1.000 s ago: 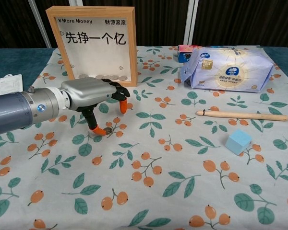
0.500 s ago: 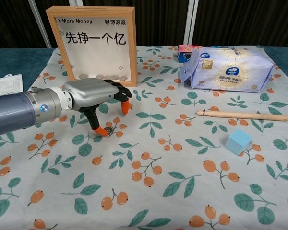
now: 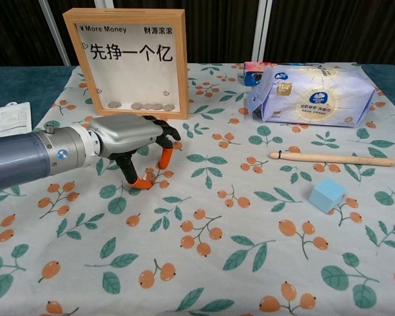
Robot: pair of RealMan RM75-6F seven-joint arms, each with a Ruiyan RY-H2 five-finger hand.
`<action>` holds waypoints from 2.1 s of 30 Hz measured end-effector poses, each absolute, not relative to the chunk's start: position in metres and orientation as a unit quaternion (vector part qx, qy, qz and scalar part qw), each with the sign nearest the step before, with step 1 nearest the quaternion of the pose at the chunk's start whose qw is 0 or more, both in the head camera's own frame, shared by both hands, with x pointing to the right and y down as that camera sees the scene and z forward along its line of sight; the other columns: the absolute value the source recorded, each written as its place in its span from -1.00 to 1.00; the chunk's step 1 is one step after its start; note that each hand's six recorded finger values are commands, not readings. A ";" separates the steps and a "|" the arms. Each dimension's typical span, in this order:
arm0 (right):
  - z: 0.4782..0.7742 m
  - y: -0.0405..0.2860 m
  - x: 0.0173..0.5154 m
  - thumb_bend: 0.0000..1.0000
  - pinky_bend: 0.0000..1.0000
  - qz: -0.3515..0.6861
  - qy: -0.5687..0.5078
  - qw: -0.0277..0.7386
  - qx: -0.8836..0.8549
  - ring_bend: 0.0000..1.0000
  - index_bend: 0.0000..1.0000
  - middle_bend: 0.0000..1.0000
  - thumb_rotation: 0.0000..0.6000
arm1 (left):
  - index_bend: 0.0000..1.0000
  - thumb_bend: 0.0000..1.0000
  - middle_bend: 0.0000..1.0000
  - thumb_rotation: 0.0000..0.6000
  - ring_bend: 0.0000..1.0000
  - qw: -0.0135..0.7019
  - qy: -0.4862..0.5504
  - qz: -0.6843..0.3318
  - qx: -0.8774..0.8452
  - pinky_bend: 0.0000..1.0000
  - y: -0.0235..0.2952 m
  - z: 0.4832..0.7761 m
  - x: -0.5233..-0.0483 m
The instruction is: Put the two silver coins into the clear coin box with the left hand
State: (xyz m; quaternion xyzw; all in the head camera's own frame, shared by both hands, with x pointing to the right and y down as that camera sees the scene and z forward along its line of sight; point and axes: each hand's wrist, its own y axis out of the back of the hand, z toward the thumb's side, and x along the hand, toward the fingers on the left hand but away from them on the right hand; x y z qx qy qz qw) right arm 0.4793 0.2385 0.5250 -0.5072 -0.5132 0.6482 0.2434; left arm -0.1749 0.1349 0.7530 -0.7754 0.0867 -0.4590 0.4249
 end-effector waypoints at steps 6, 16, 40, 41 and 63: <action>0.525 0.239 0.479 -0.26 -1.00 0.648 -0.514 0.242 -0.507 -0.95 -0.75 -0.84 1.00 | 0.05 -0.71 -0.83 1.00 -1.00 0.427 0.085 -0.459 -0.774 -1.00 0.136 0.753 -0.176; 0.525 0.239 0.480 -0.26 -1.00 0.650 -0.514 0.240 -0.507 -0.95 -0.75 -0.84 1.00 | 0.18 -0.51 -0.80 1.00 -1.00 0.429 0.079 -0.463 -0.771 -1.00 0.138 0.753 -0.179; 0.526 0.240 0.482 -0.26 -1.00 0.656 -0.515 0.231 -0.501 -0.95 -0.75 -0.84 1.00 | 0.25 0.07 -0.75 1.00 -1.00 0.405 0.091 -0.487 -0.768 -1.00 0.130 0.752 -0.183; 0.527 0.240 0.482 -0.26 -1.00 0.656 -0.515 0.231 -0.501 -0.95 -0.75 -0.84 1.00 | 0.26 0.08 -0.74 1.00 -1.00 0.404 0.096 -0.485 -0.770 -1.00 0.128 0.750 -0.182; 0.528 0.240 0.481 -0.26 -1.00 0.658 -0.514 0.227 -0.501 -0.95 -0.75 -0.84 1.00 | 0.33 0.11 -0.69 1.00 -1.00 0.387 0.190 -0.415 -0.801 -1.00 0.049 0.621 -0.179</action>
